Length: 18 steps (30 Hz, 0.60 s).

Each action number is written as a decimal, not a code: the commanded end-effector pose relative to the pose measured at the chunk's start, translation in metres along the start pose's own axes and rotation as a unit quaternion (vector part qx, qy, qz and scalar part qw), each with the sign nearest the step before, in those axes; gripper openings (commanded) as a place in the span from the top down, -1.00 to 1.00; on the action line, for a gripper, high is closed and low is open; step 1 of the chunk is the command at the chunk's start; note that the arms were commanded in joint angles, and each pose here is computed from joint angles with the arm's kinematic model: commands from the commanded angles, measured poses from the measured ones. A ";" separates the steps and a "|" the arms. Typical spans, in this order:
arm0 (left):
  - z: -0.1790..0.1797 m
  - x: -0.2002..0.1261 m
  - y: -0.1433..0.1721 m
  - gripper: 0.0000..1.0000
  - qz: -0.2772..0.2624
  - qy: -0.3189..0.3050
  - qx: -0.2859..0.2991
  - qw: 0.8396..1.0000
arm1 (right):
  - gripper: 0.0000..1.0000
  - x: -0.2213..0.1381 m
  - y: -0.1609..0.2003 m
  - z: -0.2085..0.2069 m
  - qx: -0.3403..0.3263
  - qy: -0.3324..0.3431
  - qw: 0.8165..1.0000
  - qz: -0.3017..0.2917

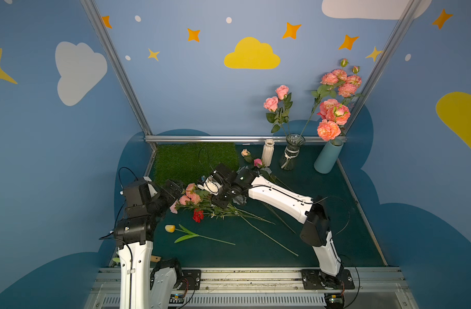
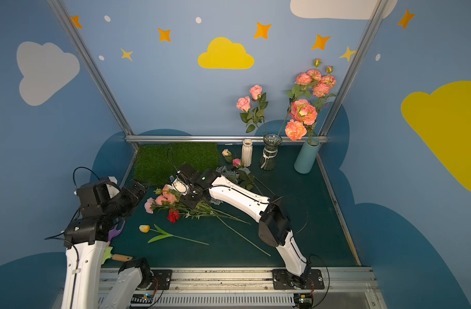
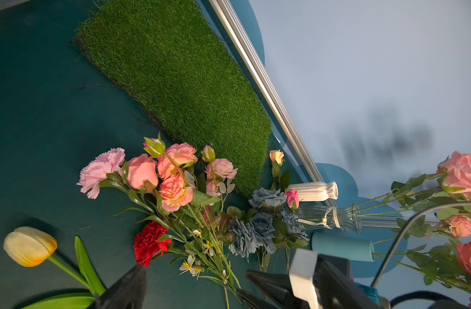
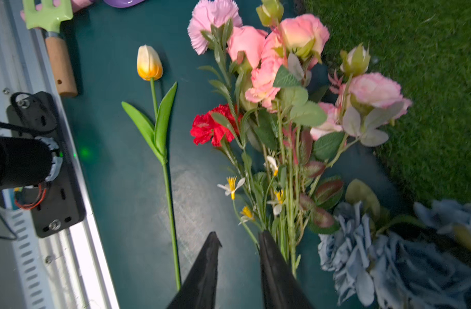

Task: Place the pink flowers into the vase
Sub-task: Pick up the flower at the center of the board.

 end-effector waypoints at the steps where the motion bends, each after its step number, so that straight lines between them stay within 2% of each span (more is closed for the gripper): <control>1: 0.000 -0.004 -0.002 -0.99 -0.009 -0.008 0.012 1.000 | 0.42 0.027 0.003 0.000 -0.018 -0.011 0.999 0.035; 9: -0.007 -0.008 -0.008 -0.99 -0.014 -0.005 0.021 1.000 | 0.43 0.069 0.007 0.001 -0.028 -0.039 0.998 0.048; 18: -0.010 -0.009 -0.008 -0.99 -0.007 0.001 0.020 1.000 | 0.46 0.092 0.021 -0.004 -0.028 -0.025 0.996 0.078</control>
Point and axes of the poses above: each gripper's point midway between its finger pads, its own x axis out along the fingers, its own z axis along the line the jaws close on, y = z × x, the point moved 7 cm from there along -x, back along the fingers, and after that the axes turned 5 degrees about -x, right-handed, at the moved point
